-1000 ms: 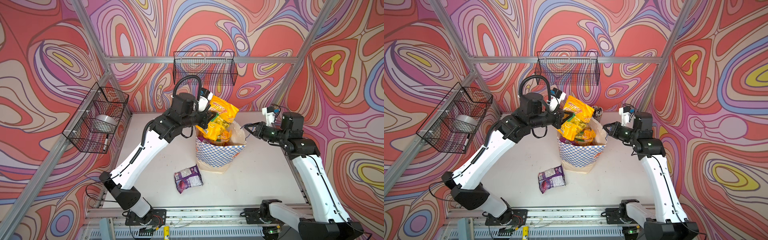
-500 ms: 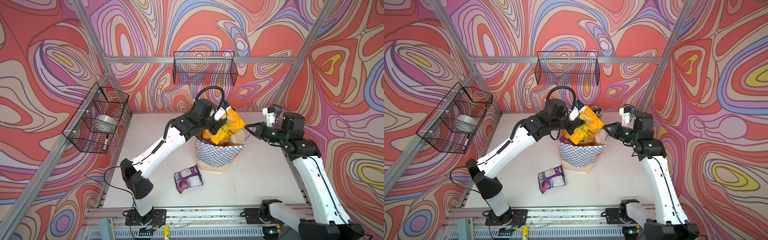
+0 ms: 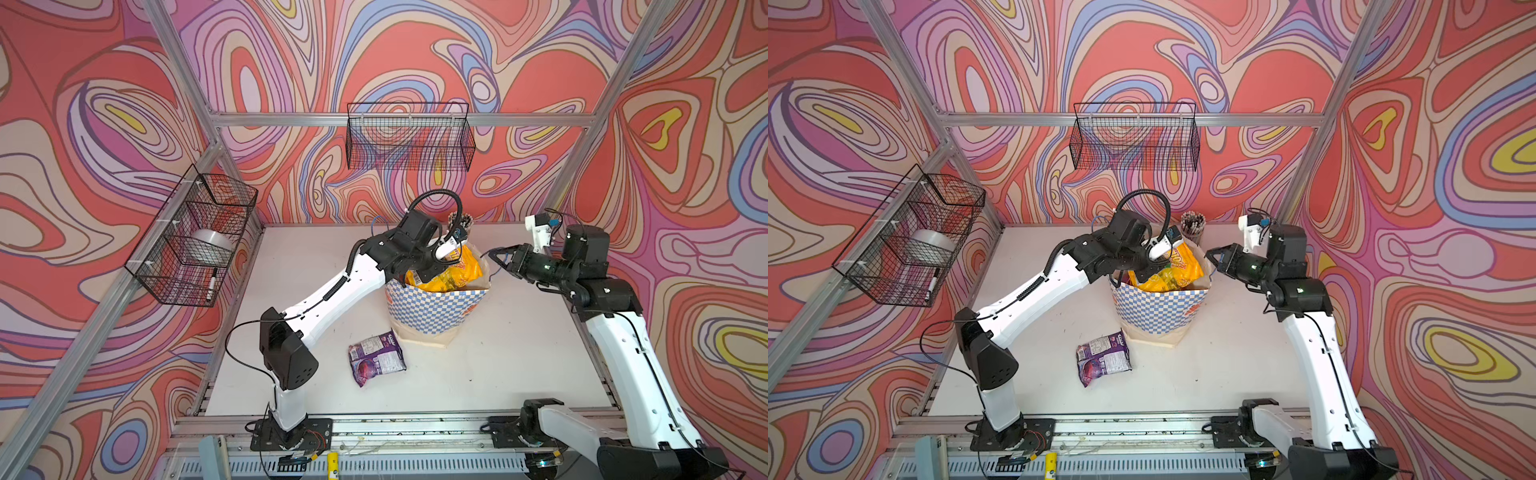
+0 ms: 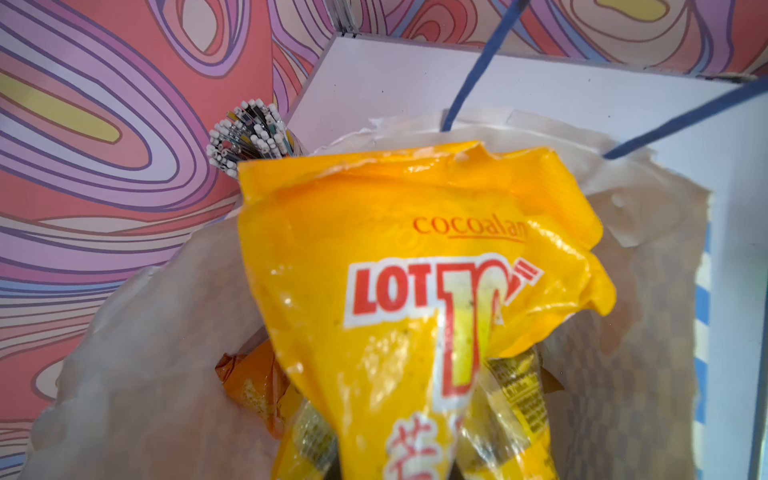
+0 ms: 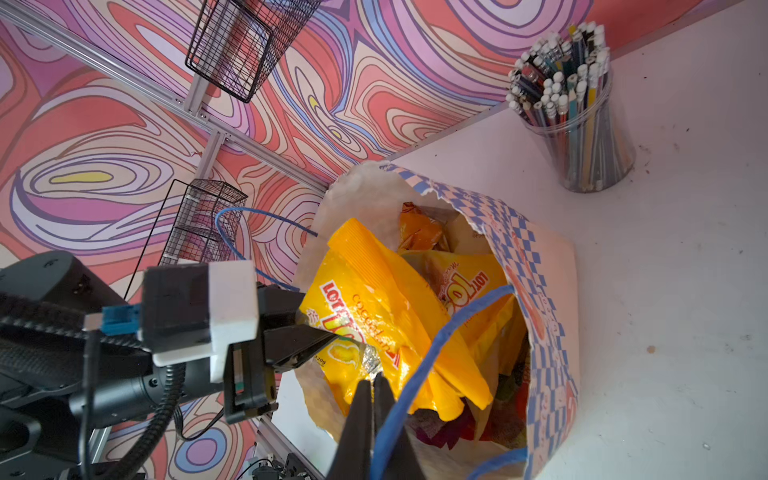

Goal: Place the snacks into the paper bag
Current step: 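Lower the yellow pack into the bag and open the left gripper, then withdraw the left gripper from the bag toward the purple pack, then lower the left gripper onto the purple berry pack and grasp it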

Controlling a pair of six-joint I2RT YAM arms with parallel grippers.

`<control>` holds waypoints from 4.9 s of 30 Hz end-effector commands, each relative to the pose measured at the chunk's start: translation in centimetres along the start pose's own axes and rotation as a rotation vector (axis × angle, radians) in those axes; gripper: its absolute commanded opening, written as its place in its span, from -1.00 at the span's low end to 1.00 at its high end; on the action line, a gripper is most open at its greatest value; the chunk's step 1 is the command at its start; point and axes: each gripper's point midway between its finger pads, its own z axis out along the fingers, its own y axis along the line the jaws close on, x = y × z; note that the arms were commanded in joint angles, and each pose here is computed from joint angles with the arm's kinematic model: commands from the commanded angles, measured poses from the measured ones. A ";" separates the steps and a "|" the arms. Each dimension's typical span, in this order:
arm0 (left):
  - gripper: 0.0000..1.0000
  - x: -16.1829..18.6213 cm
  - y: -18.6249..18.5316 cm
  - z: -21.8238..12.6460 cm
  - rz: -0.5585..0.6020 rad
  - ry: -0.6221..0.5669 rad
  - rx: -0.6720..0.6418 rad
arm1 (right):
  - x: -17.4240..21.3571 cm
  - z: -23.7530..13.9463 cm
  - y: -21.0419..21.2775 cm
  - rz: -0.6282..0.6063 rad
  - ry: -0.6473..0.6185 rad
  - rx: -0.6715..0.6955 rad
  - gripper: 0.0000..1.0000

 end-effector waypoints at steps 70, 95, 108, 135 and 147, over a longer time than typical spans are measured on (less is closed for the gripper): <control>0.89 -1.0 0.2 -0.3 -0.391 0.085 0.046 | -4.3 0.5 2.4 -0.044 -0.092 -0.051 -1.00; 1.00 11.5 0.5 -18.6 -0.926 -0.067 -0.157 | -4.5 0.6 2.2 -0.039 -0.112 -0.057 -1.00; 1.00 29.7 -8.6 -9.1 -1.458 0.368 -0.157 | -3.0 0.6 1.3 -0.021 -0.090 -0.044 -1.00; 0.73 37.1 -12.9 -2.8 -1.478 0.720 -0.382 | -2.4 0.2 1.0 -0.023 -0.079 -0.019 -1.00; 0.16 38.3 -12.7 -2.7 -1.507 0.686 -0.430 | -2.3 0.2 0.9 -0.022 -0.080 -0.019 -1.00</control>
